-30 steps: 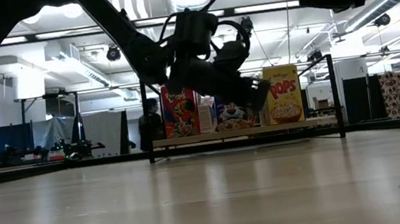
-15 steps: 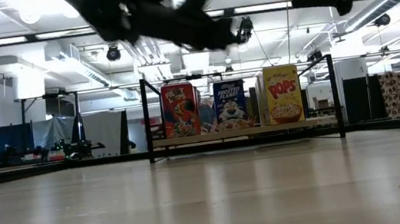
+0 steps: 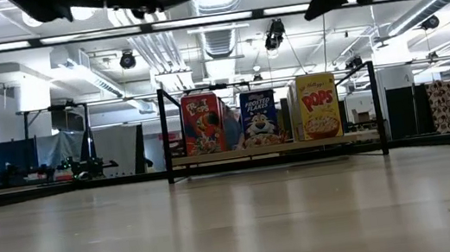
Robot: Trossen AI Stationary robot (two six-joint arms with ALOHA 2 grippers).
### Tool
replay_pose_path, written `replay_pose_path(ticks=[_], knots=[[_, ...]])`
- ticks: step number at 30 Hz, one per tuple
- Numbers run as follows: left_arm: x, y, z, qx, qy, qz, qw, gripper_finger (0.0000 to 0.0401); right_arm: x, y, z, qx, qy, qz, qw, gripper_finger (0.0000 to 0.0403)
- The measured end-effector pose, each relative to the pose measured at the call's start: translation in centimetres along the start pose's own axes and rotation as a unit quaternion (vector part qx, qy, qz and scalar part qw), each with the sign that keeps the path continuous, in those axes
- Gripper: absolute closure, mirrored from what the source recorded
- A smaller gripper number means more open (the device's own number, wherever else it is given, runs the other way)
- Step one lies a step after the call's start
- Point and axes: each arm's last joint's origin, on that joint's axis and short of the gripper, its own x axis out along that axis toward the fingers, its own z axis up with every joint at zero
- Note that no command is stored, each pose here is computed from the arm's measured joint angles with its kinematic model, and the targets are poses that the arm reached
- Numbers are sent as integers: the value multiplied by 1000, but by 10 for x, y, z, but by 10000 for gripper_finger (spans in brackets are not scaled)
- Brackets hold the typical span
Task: Stack cereal on shelf
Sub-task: Adjust the top yellow cereal box on the shelf
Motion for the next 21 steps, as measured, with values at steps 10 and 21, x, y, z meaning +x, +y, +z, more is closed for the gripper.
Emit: replay_pose_path(ticks=[10, 21], knots=[[-31, 11, -2, -13, -13, 5, 1000, 401, 59, -60, 42, 32, 172, -52, 983, 394], [-42, 11, -13, -17, -4, 2, 1000, 401, 105, -122, 39, 83, 331, -43, 939, 394]])
